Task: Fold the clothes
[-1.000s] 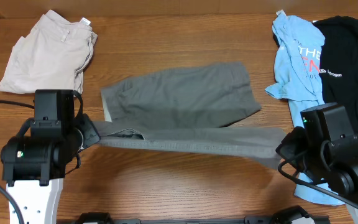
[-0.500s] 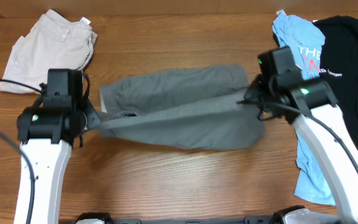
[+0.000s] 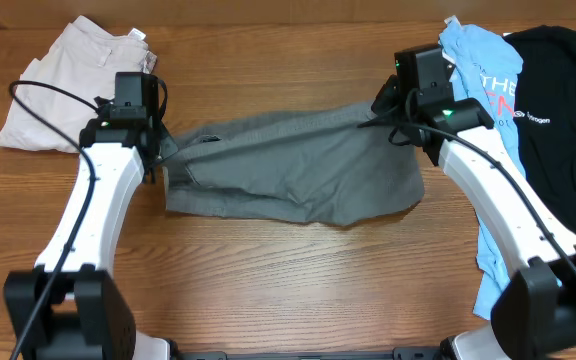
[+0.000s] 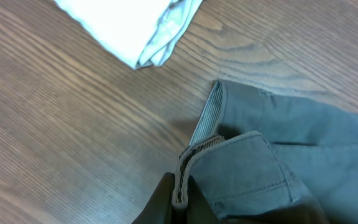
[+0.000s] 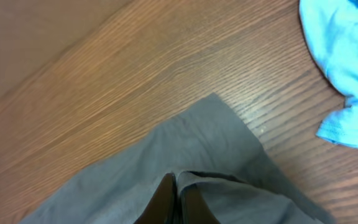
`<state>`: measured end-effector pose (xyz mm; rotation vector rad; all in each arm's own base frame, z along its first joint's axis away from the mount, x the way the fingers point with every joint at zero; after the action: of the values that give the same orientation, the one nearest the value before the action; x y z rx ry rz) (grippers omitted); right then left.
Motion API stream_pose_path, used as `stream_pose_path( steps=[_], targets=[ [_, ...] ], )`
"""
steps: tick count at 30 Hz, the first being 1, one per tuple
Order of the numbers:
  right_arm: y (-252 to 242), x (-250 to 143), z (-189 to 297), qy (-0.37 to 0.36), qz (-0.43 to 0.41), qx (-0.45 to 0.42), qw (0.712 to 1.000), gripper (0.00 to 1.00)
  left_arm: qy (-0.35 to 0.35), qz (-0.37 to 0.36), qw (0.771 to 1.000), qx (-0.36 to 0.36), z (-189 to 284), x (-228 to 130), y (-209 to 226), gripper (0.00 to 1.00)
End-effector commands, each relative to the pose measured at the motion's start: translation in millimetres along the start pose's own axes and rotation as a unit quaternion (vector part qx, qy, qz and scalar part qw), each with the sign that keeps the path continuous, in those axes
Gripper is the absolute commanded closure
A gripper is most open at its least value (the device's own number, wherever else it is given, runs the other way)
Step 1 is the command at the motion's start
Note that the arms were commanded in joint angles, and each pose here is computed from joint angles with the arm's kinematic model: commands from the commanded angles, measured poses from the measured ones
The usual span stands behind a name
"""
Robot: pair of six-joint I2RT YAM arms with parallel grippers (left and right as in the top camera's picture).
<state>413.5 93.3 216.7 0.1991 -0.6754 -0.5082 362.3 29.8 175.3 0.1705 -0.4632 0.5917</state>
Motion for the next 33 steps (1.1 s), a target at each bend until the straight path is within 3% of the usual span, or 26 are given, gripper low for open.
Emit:
stream_pose_path(
  steps=[1,8,10,11,12,13,14,15,18,26,33],
  targets=[
    [-6,5,-26,-0.012,0.005,-0.021,1.0,0.96,-0.016,0.014,0.999,0.028,-16,6,2,0.96],
    [-1,4,-57,-0.023,0.003,-0.011,1.0,0.96,-0.064,0.049,0.996,0.032,-24,28,7,0.93],
    [1,7,-59,-0.033,0.001,-0.008,0.999,0.96,-0.079,0.056,0.995,0.022,-24,34,5,0.75],
    [2,11,-59,-0.044,0.0,-0.007,0.999,0.87,-0.089,0.059,0.994,0.015,-23,38,2,0.53],
    [3,13,-58,-0.051,0.0,-0.005,0.999,0.7,-0.093,0.061,0.994,0.012,-23,40,1,0.36],
    [6,16,-58,-0.059,0.011,0.0,0.998,0.39,-0.097,0.062,0.993,0.01,-23,41,1,0.18],
    [7,17,-58,-0.062,0.016,0.002,0.998,0.28,-0.099,0.06,0.993,0.01,-23,42,1,0.11],
    [7,18,-58,-0.064,0.021,0.004,0.998,0.09,-0.103,0.052,0.993,0.009,-23,44,1,0.01],
    [5,14,-58,-0.055,0.023,-0.004,0.998,0.0,-0.104,0.029,0.994,0.007,-20,47,0,0.0],
    [8,-4,-30,0.046,0.093,0.023,0.994,0.0,-0.031,-0.105,0.992,-0.068,21,50,-17,0.0],
    [7,-24,-15,0.119,0.126,0.048,0.984,0.0,0.033,-0.13,0.988,-0.079,14,32,-18,0.0]
  ],
)
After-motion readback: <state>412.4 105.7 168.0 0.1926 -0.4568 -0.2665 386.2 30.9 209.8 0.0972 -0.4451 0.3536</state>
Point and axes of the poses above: each gripper's point midway between its finger pads, its own z axis back along the fingers, its own y axis along the line the jaws close on, x = y × z, the point moved 6 cm from there along z, back along the fingers
